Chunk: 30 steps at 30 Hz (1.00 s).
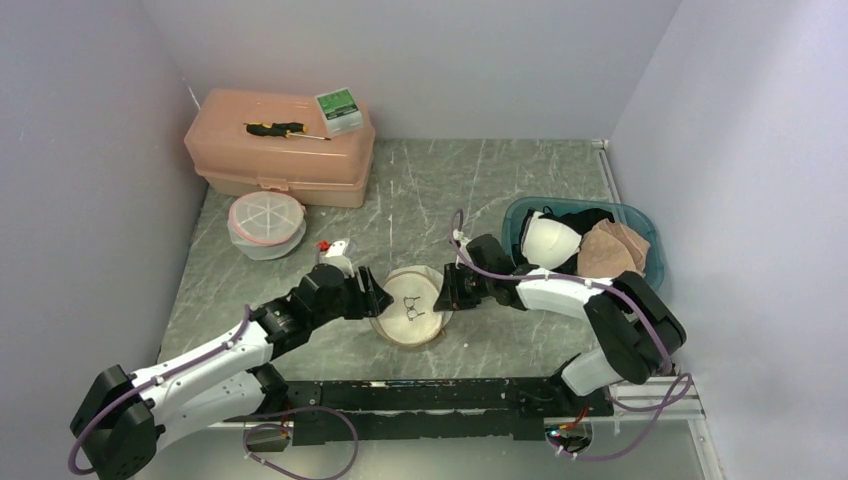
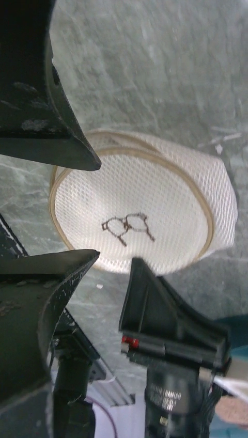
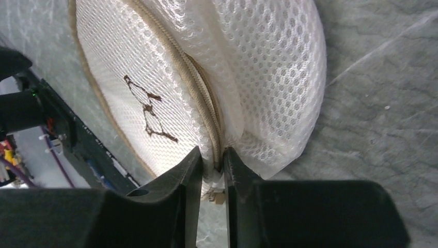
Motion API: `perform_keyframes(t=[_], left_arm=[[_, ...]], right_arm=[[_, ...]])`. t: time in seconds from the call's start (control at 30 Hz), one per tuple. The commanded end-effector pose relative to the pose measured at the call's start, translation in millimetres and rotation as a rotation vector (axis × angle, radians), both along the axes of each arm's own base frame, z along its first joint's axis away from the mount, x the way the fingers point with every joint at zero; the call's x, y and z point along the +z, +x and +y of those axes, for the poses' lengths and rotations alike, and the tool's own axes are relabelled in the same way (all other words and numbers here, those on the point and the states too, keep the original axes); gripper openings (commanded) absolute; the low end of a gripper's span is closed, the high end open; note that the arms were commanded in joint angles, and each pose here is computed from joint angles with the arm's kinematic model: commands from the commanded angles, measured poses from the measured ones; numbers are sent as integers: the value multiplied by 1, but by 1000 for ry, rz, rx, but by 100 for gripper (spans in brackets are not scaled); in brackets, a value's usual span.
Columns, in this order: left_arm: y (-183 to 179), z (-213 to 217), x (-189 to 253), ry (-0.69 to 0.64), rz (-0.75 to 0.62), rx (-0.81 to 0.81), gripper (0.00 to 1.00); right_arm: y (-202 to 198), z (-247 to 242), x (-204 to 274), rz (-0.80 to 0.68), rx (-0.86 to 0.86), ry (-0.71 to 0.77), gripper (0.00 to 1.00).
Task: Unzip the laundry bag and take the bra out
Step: Move the laundry bag to the center of the board.
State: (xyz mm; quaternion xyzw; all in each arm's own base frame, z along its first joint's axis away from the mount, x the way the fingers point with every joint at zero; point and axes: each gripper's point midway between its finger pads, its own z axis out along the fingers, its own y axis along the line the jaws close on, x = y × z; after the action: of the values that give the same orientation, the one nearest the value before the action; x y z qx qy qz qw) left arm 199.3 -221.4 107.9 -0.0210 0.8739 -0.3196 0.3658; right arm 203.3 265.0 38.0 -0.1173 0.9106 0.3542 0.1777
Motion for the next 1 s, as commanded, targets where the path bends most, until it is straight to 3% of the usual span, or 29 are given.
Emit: perform_keyframes(t=[0.0,0.17,0.33,0.43,0.57,0.63,0.97], left_arm=[[4,-31,42,-104,-85,-129,61],[5,-38,37,-87,-60,-159,57],[6,-48,41,-108,-72,-196,55],[8,-59,35,-121,-57,-231,50],[18,-62,12,-99,-20,-184,41],[26,-57,3,-75,-14,-133,37],[46,-48,-17,16,-11,-45,31]], right_arm=[[19,4,11,-45,-52,-3,34],[19,-6,24,-71,-82,-33,61],[17,-26,57,-166,-128,-60,66],[10,-21,86,-238,-106,47,60],[1,3,112,-285,-26,234,37],[3,15,116,-275,-2,283,32],[45,40,69,-188,-85,243,21]])
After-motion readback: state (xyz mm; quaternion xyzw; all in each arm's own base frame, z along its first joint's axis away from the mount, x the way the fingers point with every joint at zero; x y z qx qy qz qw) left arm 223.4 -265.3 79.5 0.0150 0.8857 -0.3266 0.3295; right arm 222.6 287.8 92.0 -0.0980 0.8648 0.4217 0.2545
